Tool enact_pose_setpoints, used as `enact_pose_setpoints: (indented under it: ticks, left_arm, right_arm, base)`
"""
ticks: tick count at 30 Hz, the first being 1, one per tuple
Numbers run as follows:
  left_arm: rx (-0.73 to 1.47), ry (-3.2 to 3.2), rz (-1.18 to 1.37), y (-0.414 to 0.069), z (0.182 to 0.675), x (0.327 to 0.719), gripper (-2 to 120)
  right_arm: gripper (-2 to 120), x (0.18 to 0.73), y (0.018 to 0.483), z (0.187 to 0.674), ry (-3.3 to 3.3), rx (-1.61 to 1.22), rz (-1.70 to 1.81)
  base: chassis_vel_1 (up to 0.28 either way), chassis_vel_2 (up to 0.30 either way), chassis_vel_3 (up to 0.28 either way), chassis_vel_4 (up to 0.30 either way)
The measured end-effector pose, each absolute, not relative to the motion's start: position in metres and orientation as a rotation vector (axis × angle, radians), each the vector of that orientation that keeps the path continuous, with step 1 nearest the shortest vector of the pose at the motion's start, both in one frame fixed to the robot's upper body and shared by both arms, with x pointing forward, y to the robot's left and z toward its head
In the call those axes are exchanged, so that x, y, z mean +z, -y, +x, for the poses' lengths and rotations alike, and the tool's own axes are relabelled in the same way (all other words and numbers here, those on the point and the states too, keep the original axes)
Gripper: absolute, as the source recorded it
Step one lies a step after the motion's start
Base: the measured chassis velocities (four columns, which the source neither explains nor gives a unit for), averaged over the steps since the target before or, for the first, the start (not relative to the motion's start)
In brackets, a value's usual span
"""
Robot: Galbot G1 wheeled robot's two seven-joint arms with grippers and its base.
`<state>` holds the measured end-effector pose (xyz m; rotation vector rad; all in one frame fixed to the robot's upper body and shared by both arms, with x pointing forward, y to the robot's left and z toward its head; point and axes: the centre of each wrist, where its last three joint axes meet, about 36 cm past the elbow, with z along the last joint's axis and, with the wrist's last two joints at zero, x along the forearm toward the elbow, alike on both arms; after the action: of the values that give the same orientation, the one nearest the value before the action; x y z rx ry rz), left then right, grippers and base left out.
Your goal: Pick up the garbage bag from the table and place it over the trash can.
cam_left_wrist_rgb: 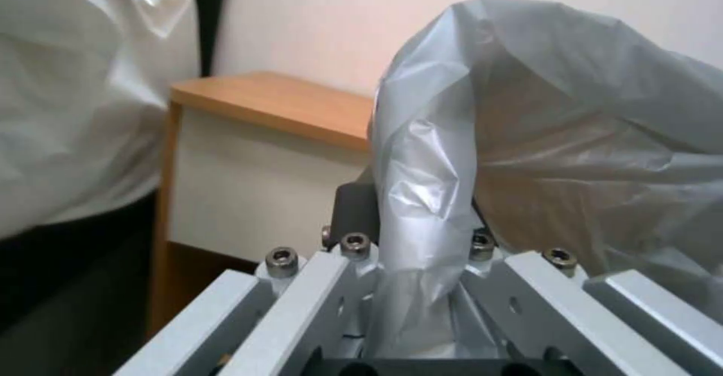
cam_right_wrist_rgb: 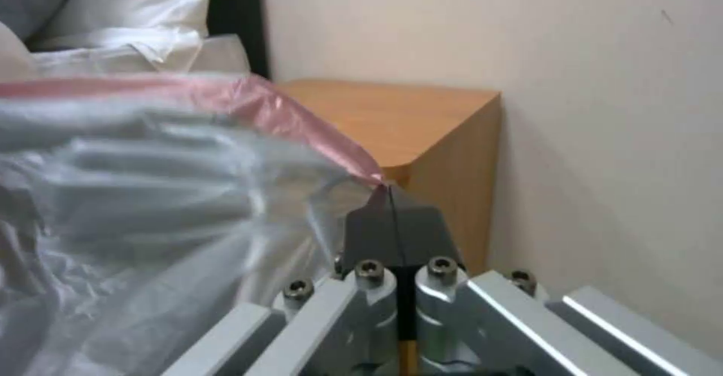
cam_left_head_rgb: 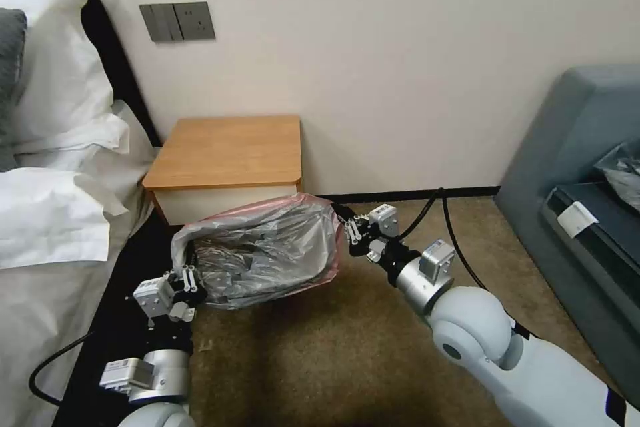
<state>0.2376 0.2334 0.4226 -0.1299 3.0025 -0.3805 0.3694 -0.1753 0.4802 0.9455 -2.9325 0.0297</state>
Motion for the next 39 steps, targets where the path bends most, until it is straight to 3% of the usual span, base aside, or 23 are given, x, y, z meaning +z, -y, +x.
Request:
enact_pose_setpoints:
  ticks: [13,22,29,32,35,38,39]
  left_arm:
    - [-0.767,-2.894,0.032,-0.223,0.233,0.448,6]
    - [-0.772,-2.911,-0.003,-0.224,0.236,0.444,6]
    - [-0.778,-2.895,-0.074,-0.237,0.243,0.443,6]
    - [-0.809,-2.886,-0.093,-0.239,0.247,0.445,6]
    - [-0.819,-2.886,-0.099,-0.239,0.248,0.444,6]
    - [-0.853,-2.885,-0.122,-0.240,0.251,0.443,6]
    - [-0.853,-2.885,-0.122,-0.240,0.251,0.443,6]
  right_arm:
    - [0,0.454,0.180,0.388,2.924,0.099,0.902]
    - [0,0.439,0.185,0.391,2.974,0.157,0.835]
    - [23,0.450,0.187,0.370,3.047,0.085,0.798]
    - [38,0.459,0.183,0.354,3.052,-0.105,0.745]
    - [45,0.463,0.181,0.347,3.036,-0.195,0.721]
    - [61,0.471,0.177,0.326,2.954,-0.464,0.652]
    - [61,0.471,0.177,0.326,2.954,-0.464,0.652]
  base:
    - [0.000,0.000,0.000,0.000]
    - [0.000,0.000,0.000,0.000]
    - [0.000,0.000,0.000,0.000]
    - [0.000,0.000,0.000,0.000]
    - [0.000,0.000,0.000,0.000]
    - [0.000,0.000,0.000,0.000]
    - [0.000,0.000,0.000,0.000]
